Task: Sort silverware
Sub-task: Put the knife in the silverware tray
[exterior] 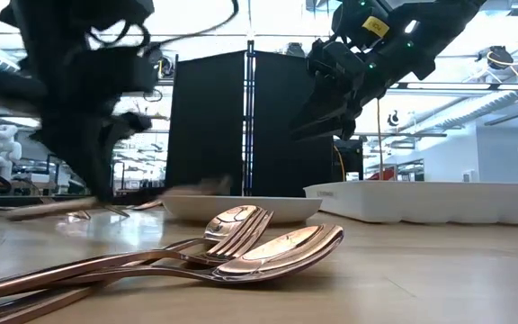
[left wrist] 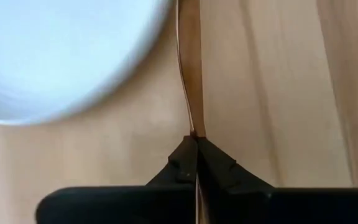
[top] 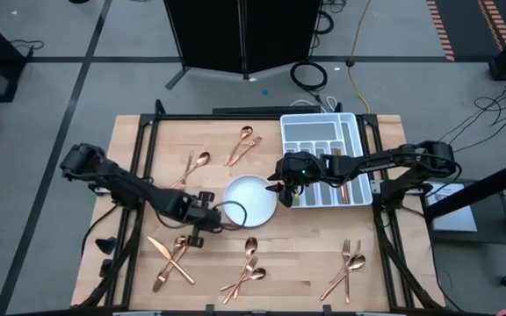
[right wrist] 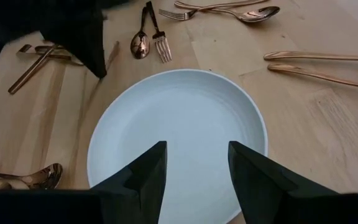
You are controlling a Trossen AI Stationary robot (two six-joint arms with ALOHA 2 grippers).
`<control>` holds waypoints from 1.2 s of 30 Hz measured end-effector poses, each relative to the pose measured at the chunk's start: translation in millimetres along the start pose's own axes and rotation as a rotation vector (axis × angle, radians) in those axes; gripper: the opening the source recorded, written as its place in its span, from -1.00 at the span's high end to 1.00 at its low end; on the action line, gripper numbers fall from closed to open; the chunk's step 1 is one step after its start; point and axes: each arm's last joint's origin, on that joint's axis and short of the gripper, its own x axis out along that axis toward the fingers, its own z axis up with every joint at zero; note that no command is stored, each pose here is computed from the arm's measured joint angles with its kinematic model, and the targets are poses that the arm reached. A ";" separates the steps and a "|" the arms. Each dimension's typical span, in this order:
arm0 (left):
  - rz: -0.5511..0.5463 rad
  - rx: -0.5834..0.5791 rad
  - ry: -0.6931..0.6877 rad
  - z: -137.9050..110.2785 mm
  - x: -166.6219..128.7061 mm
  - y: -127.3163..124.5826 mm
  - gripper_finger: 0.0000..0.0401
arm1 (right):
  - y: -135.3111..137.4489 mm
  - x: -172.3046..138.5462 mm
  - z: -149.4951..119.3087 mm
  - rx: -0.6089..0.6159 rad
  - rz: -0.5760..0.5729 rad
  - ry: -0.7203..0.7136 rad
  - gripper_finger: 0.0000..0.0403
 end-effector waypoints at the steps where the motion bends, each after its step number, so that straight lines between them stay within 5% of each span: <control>1: 0.010 0.003 -0.031 1.5 -6.6 1.7 1.00 | 0.0 0.0 0.0 0.000 0.000 0.000 0.20; 6: 0.130 -0.089 -0.125 4.5 -28.0 17.8 1.00 | 0.1 0.0 0.2 0.001 0.001 -0.002 0.20; 13: 0.199 -0.293 -0.068 2.5 -12.9 54.3 0.99 | 0.1 0.1 0.8 0.009 0.002 -0.008 0.20; 21: -0.073 -0.085 -0.082 4.9 -15.3 44.2 0.96 | -0.3 0.1 -1.5 0.031 -0.003 0.016 0.20; 26: -0.142 -0.026 -0.066 6.2 -9.4 25.0 0.73 | -0.3 0.1 -1.3 0.018 -0.003 0.014 0.20; 36: -0.139 -0.123 -0.065 13.1 19.1 12.6 0.14 | -0.2 0.1 -0.8 0.001 -0.002 0.008 0.20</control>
